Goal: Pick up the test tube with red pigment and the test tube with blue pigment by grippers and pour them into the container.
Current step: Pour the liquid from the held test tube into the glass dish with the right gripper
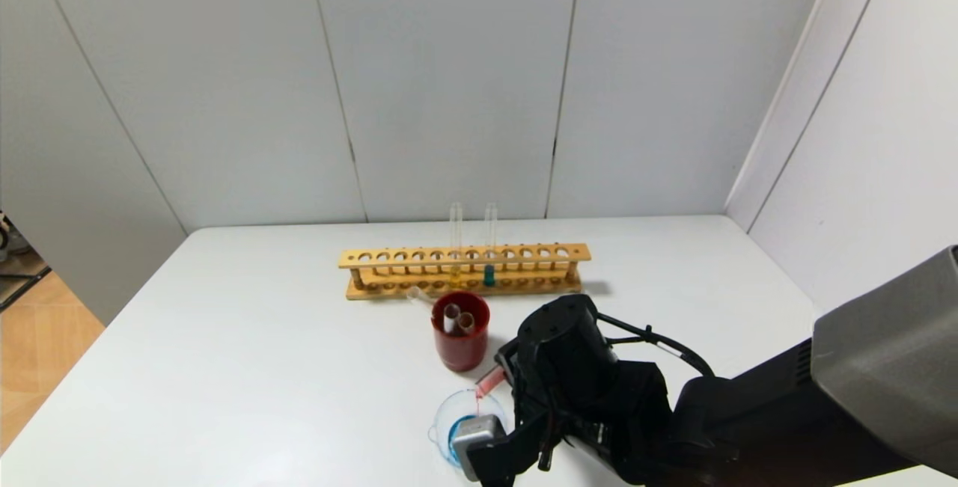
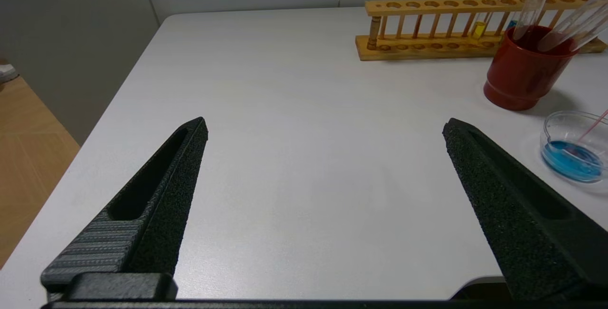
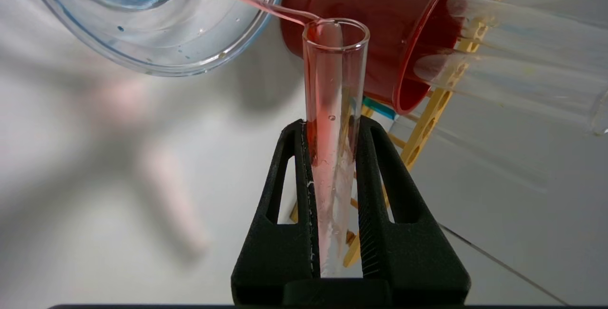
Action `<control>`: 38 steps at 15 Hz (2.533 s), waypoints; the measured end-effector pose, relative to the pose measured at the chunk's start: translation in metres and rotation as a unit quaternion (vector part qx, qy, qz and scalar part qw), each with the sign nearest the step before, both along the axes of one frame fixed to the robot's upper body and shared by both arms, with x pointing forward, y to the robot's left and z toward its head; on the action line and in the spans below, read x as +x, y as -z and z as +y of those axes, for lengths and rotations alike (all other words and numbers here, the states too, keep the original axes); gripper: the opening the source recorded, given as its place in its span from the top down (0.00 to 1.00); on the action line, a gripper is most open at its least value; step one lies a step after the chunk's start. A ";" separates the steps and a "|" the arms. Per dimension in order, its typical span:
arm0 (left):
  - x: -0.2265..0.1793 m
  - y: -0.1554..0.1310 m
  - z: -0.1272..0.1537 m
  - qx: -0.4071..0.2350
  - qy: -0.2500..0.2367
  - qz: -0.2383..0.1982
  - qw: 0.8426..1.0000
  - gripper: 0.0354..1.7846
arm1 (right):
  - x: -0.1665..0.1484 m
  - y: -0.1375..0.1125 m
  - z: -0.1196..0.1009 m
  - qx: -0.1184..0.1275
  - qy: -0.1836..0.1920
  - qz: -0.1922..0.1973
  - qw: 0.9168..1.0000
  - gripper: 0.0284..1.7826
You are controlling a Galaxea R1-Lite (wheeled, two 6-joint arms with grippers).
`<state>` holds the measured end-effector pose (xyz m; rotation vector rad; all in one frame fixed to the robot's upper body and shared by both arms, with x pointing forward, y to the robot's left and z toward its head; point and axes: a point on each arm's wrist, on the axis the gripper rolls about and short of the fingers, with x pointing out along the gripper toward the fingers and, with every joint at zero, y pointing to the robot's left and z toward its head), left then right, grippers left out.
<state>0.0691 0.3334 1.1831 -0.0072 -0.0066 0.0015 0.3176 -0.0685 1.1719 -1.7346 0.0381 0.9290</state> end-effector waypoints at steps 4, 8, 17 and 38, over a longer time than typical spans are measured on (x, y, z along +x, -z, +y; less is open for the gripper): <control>0.000 0.000 0.000 0.000 0.000 0.000 1.000 0.02 | 0.001 0.004 0.001 -0.012 -0.003 0.005 1.000 0.83; 0.000 0.000 0.000 0.000 0.000 0.000 1.000 0.02 | -0.001 0.003 0.001 -0.027 -0.007 0.002 1.000 0.83; 0.000 0.000 0.000 0.000 0.000 0.000 1.000 0.02 | -0.006 0.001 0.006 -0.038 -0.010 -0.012 0.999 0.83; 0.000 0.000 0.000 0.000 0.000 0.000 1.000 0.02 | -0.017 -0.008 0.017 -0.073 -0.026 -0.047 0.996 0.83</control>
